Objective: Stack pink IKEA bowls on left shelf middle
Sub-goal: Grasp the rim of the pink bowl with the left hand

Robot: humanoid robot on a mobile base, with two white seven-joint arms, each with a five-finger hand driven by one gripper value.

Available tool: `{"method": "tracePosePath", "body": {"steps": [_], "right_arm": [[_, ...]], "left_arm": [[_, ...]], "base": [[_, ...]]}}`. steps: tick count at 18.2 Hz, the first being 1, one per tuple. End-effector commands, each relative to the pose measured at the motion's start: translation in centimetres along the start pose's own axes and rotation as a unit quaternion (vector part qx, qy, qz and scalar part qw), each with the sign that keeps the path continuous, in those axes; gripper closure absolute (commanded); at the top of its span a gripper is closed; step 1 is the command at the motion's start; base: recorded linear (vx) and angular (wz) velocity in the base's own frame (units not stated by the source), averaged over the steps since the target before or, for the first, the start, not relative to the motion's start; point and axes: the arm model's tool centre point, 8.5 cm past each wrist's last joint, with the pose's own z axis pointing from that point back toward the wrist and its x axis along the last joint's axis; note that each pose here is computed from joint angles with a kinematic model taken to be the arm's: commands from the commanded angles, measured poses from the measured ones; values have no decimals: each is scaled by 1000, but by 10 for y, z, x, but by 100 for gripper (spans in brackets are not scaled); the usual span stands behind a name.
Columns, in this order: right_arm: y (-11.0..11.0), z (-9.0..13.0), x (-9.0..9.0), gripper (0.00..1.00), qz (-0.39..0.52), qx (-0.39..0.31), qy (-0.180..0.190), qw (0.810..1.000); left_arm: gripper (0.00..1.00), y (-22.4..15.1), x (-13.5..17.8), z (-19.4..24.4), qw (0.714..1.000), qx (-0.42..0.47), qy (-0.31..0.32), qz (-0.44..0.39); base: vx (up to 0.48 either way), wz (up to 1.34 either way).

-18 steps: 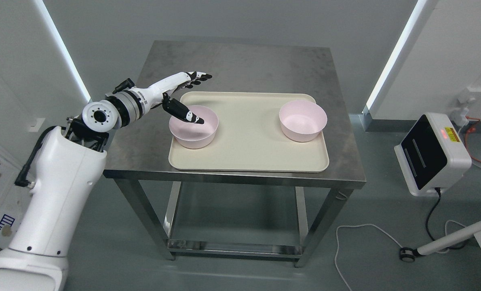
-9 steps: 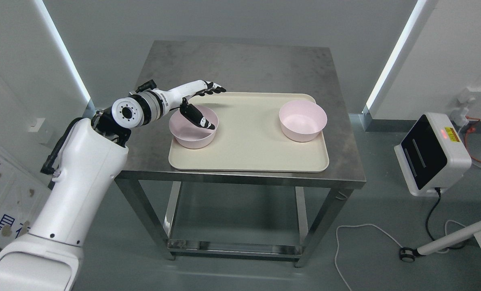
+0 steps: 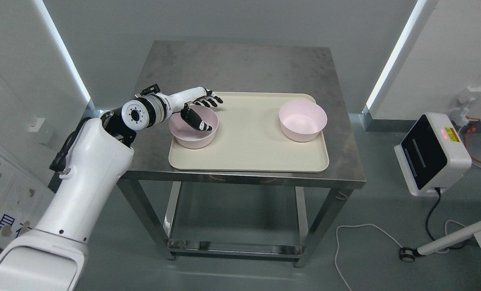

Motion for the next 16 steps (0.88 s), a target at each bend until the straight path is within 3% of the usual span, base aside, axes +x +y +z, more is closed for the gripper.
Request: {"method": "tracePosePath", "body": {"steps": [1, 3, 9, 16], "right_arm": [[-11, 0, 11, 0, -5, -8, -16, 1000], [-11, 0, 10, 0, -5, -8, -16, 1000], [-11, 0, 11, 0, -5, -8, -16, 1000], [-11, 0, 11, 0, -5, -8, -16, 1000]], "left_arm": [[43, -9, -14, -7, 1000, -15, 21, 16], [53, -6, -12, -7, 999, -8, 16, 26], [67, -5, -6, -9, 999, -7, 10, 31], [91, -5, -13, -8, 998, -1, 5, 58]], "base": [[0, 0], [0, 0], [0, 0], [0, 0]]}}
